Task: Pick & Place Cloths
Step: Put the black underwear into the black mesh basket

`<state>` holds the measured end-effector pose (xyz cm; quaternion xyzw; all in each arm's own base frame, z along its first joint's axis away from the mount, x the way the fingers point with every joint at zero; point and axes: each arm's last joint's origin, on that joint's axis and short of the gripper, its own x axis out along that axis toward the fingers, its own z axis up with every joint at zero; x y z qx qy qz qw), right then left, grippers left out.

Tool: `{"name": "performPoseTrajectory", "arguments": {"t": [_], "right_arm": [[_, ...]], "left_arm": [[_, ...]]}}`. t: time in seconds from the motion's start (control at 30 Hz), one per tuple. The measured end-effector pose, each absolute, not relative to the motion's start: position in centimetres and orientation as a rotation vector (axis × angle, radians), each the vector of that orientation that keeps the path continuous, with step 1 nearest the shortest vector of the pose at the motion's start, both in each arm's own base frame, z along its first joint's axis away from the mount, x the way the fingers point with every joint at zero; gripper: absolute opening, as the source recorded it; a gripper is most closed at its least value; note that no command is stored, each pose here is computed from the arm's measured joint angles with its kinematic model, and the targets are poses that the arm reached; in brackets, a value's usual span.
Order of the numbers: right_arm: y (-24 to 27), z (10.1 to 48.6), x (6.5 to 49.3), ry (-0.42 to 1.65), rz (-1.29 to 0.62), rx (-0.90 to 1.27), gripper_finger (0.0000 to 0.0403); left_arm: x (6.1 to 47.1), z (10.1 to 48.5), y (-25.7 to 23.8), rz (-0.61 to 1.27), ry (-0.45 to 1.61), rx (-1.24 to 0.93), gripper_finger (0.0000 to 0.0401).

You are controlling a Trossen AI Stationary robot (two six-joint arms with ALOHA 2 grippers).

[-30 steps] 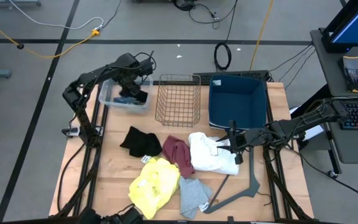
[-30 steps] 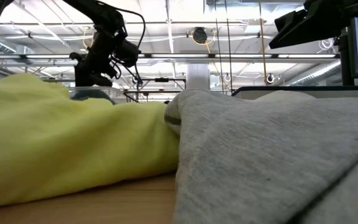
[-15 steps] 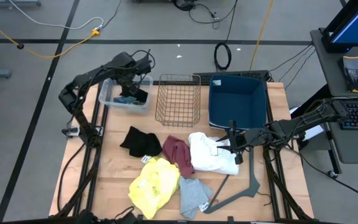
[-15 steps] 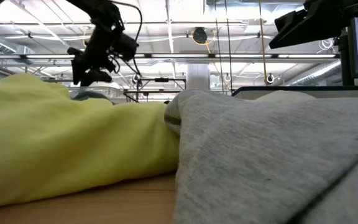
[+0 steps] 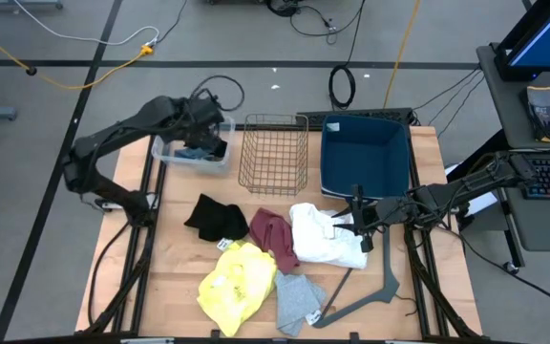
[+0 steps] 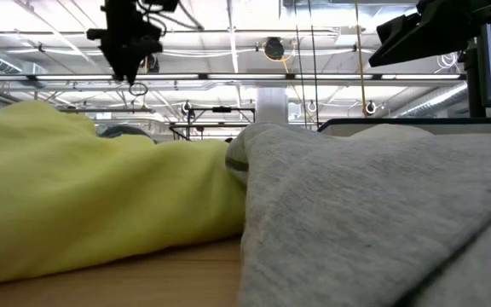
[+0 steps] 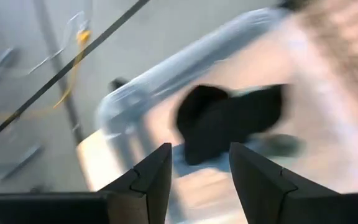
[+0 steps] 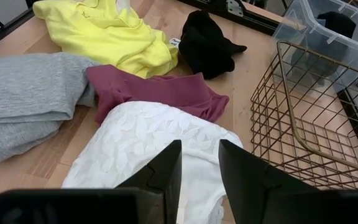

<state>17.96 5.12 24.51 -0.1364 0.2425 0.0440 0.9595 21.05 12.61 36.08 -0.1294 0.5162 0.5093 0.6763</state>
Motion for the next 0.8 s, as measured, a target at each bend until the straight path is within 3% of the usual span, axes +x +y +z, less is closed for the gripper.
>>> {"name": "performPoseTrajectory", "arguments": {"t": [0.37,0.8], "right_arm": [[5.1,24.5,18.0,0.492,0.089,-0.276,0.0100],[5.1,24.5,18.0,0.492,0.089,-0.275,0.0100]], "left_arm": [[24.7,35.7,5.6,0.694,1.172,-0.320,0.0161],[25.6,35.2,-1.8,0.569,1.174,-0.399,0.0161]]}}
